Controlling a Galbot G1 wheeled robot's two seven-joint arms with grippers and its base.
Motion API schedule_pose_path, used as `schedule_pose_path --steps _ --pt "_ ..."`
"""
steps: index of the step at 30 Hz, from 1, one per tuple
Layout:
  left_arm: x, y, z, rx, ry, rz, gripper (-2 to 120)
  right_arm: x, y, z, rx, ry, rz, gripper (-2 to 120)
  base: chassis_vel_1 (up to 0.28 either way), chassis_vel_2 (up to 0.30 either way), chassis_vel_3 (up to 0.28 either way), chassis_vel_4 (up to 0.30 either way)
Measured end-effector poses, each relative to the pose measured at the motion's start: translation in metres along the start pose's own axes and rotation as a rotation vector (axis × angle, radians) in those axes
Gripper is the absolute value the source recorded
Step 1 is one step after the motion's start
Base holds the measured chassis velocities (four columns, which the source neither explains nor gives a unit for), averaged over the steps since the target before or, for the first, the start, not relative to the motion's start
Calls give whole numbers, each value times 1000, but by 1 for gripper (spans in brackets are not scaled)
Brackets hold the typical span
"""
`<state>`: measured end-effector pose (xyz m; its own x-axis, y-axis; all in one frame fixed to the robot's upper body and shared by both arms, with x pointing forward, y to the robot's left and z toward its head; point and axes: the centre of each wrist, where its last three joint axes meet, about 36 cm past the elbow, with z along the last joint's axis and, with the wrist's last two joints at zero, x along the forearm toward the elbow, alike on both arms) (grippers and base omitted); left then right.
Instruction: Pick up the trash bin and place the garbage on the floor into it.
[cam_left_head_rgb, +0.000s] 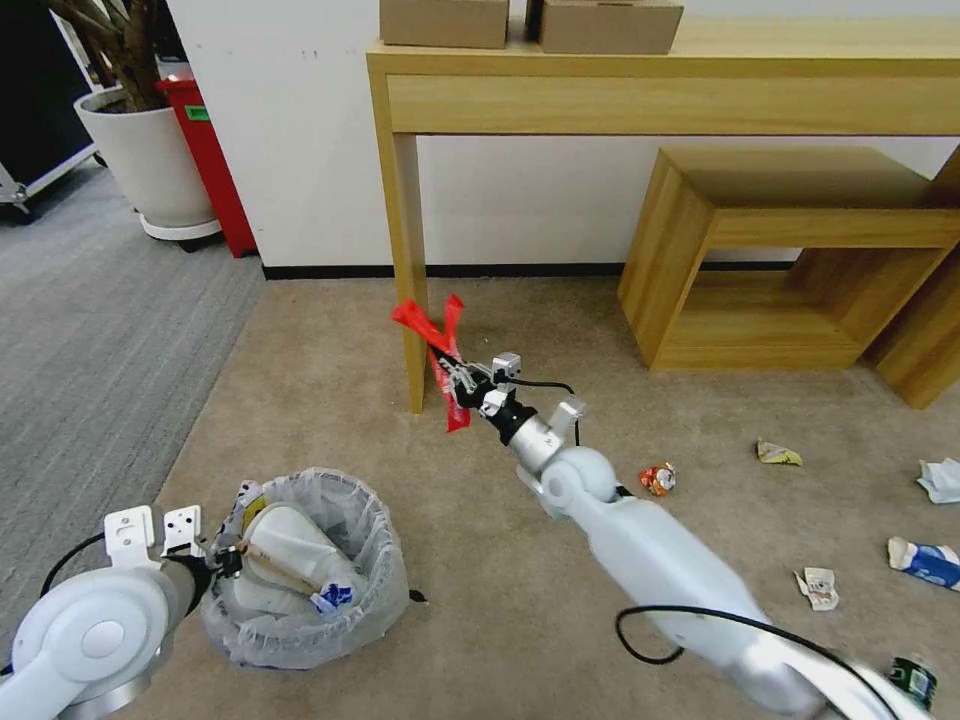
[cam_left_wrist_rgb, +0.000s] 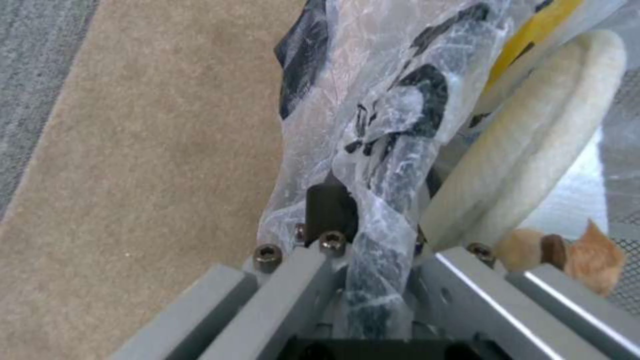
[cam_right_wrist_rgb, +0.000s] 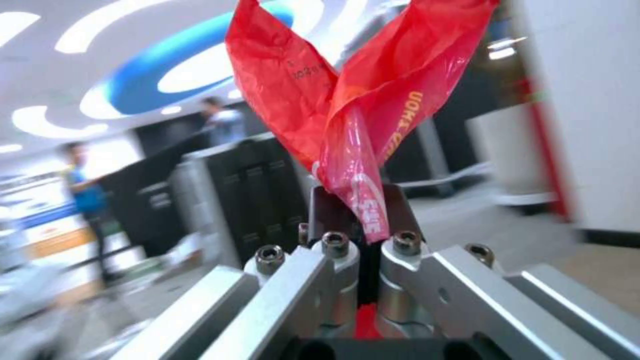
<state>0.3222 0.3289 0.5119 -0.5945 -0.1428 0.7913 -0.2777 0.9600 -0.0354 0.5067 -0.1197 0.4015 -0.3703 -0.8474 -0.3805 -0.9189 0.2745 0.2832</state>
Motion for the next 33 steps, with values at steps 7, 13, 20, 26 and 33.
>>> schedule_pose_path --steps 7,13,20,26,33 --pt "0 0 -7 23 -11 3 0 -29 40 49 -93 67 -123 0 0 0 0 0" --pt "-2 2 -3 27 -1 -7 0 -41 65 99 -128 174 -189 0 0 0 0 0" --pt "0 1 -5 20 -10 -6 0 -42 71 127 -114 222 -177 0 0 0 0 0" --pt "1 -1 -3 22 -9 -3 0 -38 67 133 -101 241 -156 0 0 0 0 0" --pt "-3 -3 6 17 5 -4 0 -31 63 131 -65 262 -132 6 0 0 0 0"
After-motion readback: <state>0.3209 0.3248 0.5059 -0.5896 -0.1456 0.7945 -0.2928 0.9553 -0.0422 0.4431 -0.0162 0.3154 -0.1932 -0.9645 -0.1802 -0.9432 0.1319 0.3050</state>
